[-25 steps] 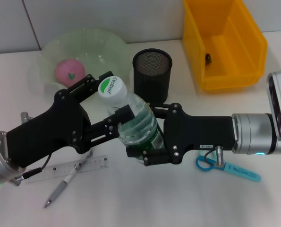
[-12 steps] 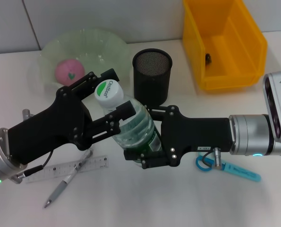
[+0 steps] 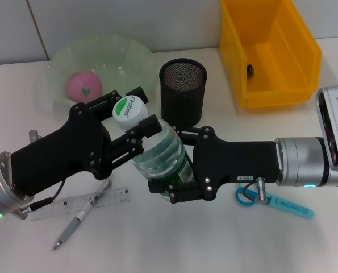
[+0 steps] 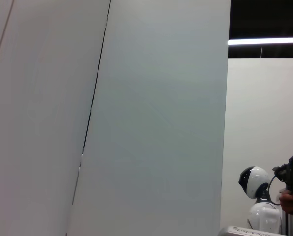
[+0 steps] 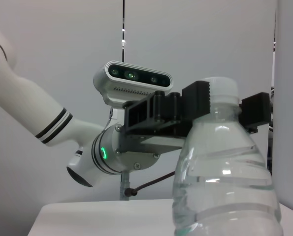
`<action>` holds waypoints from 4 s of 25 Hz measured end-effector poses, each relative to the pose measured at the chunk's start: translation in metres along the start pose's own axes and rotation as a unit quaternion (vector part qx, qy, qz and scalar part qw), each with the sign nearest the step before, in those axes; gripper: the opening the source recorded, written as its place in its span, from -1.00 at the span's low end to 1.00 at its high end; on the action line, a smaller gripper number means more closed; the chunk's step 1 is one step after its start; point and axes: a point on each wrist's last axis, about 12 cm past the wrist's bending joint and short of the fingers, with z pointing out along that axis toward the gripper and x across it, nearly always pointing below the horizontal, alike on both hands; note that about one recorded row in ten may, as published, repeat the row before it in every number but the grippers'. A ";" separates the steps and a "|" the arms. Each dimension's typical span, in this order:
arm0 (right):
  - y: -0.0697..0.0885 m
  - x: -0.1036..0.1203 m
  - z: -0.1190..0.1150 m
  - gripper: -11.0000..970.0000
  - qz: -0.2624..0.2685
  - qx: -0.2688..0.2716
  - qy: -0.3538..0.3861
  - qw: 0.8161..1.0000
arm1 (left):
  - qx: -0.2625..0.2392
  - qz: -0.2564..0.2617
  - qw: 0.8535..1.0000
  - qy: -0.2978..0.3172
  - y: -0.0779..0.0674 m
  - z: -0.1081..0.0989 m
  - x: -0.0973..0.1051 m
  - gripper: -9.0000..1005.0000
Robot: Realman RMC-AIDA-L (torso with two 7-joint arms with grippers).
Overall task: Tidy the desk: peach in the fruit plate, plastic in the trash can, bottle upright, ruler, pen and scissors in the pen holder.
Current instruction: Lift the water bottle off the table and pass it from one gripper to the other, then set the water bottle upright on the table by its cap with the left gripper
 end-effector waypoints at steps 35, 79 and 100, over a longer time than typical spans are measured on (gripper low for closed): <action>0.004 0.002 -0.001 0.70 -0.001 -0.007 0.000 1.000 | 0.008 -0.007 1.000 0.007 0.002 0.002 0.000 -0.14; 0.014 0.000 -0.031 0.70 0.016 0.004 0.001 1.000 | 0.016 -0.007 1.000 0.011 0.000 0.002 0.000 -0.14; 0.027 0.005 -0.114 0.70 0.011 0.188 -0.004 0.982 | -0.027 0.038 0.998 0.035 0.024 0.003 -0.010 -0.14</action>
